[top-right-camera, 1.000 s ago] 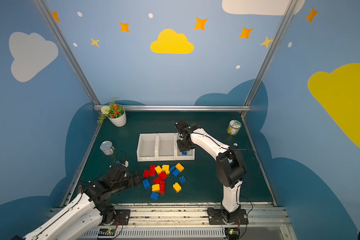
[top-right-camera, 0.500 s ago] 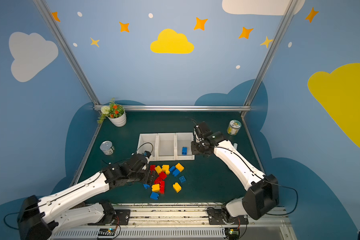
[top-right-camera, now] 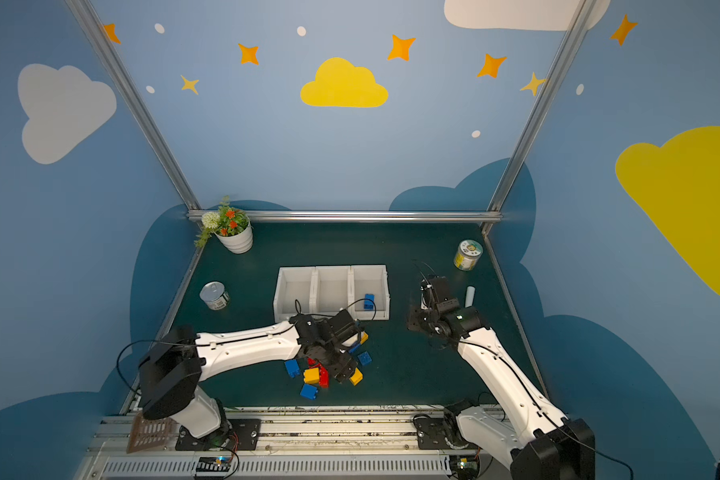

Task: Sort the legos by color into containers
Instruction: 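Grasp a yellow brick with the left gripper while the right gripper withdraws, then carry the yellow brick into the middle bin compartment and open the left gripper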

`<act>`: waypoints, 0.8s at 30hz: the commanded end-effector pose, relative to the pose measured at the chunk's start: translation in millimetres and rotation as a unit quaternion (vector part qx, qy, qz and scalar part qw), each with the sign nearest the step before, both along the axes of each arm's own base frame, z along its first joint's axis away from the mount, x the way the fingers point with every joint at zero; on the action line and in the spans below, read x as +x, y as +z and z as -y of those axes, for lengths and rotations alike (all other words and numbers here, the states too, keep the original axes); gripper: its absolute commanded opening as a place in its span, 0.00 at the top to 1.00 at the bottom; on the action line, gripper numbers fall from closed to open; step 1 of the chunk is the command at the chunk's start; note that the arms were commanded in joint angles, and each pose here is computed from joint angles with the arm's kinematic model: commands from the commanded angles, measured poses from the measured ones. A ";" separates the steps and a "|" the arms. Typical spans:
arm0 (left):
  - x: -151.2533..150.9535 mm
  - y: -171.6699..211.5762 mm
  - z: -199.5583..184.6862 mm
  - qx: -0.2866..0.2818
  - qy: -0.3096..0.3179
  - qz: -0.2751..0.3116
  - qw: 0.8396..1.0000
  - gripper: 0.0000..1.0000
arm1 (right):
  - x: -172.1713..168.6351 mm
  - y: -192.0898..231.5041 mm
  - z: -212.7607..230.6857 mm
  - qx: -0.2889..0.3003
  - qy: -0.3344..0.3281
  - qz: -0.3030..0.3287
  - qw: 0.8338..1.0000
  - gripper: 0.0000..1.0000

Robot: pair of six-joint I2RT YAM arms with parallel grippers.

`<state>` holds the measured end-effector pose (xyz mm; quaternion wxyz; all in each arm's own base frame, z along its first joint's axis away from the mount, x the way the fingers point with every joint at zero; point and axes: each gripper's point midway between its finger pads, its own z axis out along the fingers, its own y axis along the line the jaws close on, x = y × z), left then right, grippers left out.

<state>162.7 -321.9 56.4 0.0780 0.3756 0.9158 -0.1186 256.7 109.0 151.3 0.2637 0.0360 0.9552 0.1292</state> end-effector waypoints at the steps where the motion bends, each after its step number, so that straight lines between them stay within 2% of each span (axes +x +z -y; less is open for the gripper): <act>1: -12.1 -5.4 11.3 0.007 -0.028 -0.026 0.999 0.16 | 4.6 3.7 1.7 0.007 -0.010 0.014 1.000 0.50; 9: -8.6 -21.6 23.7 0.029 -0.021 -0.026 0.999 0.23 | 5.0 0.1 3.0 0.009 -0.013 0.011 1.000 0.50; 21: -9.9 -30.9 32.9 0.039 -0.021 -0.026 0.999 0.52 | 3.1 -1.4 5.4 0.007 -0.015 0.010 1.000 0.51; 24: -9.6 -28.8 32.4 0.036 -0.019 -0.024 0.999 0.56 | 2.9 -0.3 6.3 0.006 -0.016 0.012 1.000 0.52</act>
